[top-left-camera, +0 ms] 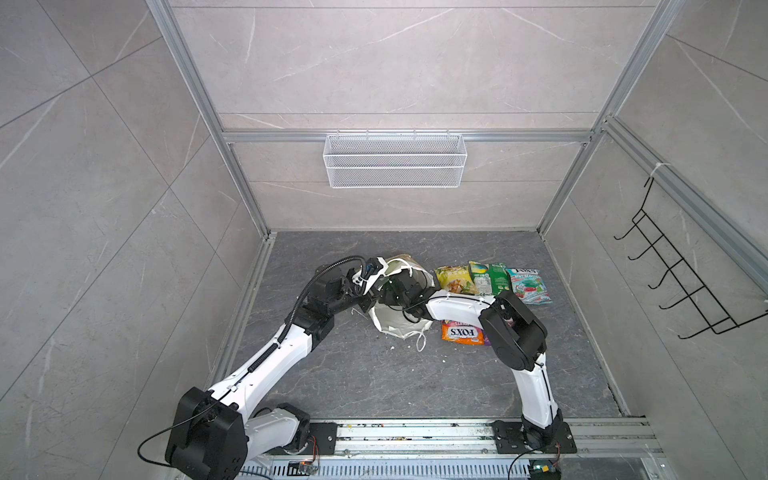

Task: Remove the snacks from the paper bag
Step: 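Lower the right gripper into the bag toward the green spring tea pack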

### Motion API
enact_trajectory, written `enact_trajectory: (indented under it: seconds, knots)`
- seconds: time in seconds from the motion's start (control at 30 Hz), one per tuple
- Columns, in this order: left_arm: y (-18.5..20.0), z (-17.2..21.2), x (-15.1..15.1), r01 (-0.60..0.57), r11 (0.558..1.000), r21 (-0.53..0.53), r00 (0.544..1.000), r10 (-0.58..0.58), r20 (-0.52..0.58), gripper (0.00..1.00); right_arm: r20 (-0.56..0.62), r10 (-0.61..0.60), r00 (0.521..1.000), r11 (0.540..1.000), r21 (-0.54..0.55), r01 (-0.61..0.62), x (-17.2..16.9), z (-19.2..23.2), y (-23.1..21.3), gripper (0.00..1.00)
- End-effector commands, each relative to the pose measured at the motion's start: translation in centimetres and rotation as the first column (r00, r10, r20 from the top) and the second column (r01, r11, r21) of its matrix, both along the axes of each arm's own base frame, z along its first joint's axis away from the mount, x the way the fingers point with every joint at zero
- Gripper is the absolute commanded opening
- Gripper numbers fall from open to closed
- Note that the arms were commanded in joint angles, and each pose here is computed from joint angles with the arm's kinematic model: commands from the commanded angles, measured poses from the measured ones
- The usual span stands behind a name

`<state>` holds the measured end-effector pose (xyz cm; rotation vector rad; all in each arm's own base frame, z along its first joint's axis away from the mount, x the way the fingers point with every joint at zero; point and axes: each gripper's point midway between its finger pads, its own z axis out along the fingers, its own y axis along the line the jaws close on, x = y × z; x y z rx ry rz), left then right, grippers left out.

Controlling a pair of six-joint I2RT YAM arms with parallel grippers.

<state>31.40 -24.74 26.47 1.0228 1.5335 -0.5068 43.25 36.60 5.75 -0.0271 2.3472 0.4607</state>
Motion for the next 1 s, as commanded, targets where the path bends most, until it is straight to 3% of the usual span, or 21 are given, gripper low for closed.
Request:
enact_trajectory:
  seconds: [0.0, 0.13, 0.23, 0.43, 0.53, 0.73, 0.87, 0.97]
  knots:
    - [-1.8, 2.4, -1.0, 0.099, 0.993, -0.060, 0.995, -0.098, 0.031, 0.00, -0.038, -0.124, 0.992, 0.991, 0.037, 0.125, 1.2, -0.5, -0.2, 0.91]
    - [-2.1, 2.4, -1.0, 0.111, 0.992, -0.063, 0.994, -0.110, 0.028, 0.00, -0.054, -0.221, 0.974, 0.974, 0.034, 0.223, 2.3, -0.8, -0.2, 0.92]
    - [-2.2, 2.6, -1.2, 0.120, 0.991, -0.065, 0.992, -0.118, 0.032, 0.00, -0.064, -0.283, 0.957, 0.959, 0.008, 0.284, 3.0, -1.5, -0.3, 0.86]
    - [-2.1, 2.6, -1.4, 0.120, 0.991, -0.064, 0.992, -0.118, 0.036, 0.00, -0.130, -0.327, 0.936, 0.942, 0.038, 0.334, 4.3, -3.6, 0.5, 0.58]
    - [-1.9, 2.5, -1.5, 0.117, 0.991, -0.064, 0.993, -0.115, 0.035, 0.00, -0.102, -0.323, 0.941, 0.943, 0.054, 0.330, 4.9, -3.7, 0.9, 0.34]
    - [-1.5, 2.2, -1.6, 0.095, 0.994, -0.054, 0.995, -0.093, 0.033, 0.00, -0.045, -0.284, 0.958, 0.952, 0.104, 0.287, 5.1, -2.2, 1.2, 0.08]
    - [-1.4, 1.7, -1.4, 0.079, 0.996, -0.046, 0.996, -0.077, 0.032, 0.00, 0.021, -0.239, 0.971, 0.966, 0.111, 0.235, 4.4, 1.3, 1.1, 0.00]
    - [-1.2, 1.3, -1.0, 0.058, 0.997, -0.047, 0.998, -0.056, 0.036, 0.00, 0.058, -0.209, 0.976, 0.972, 0.120, 0.201, 3.5, 3.6, 0.6, 0.00]
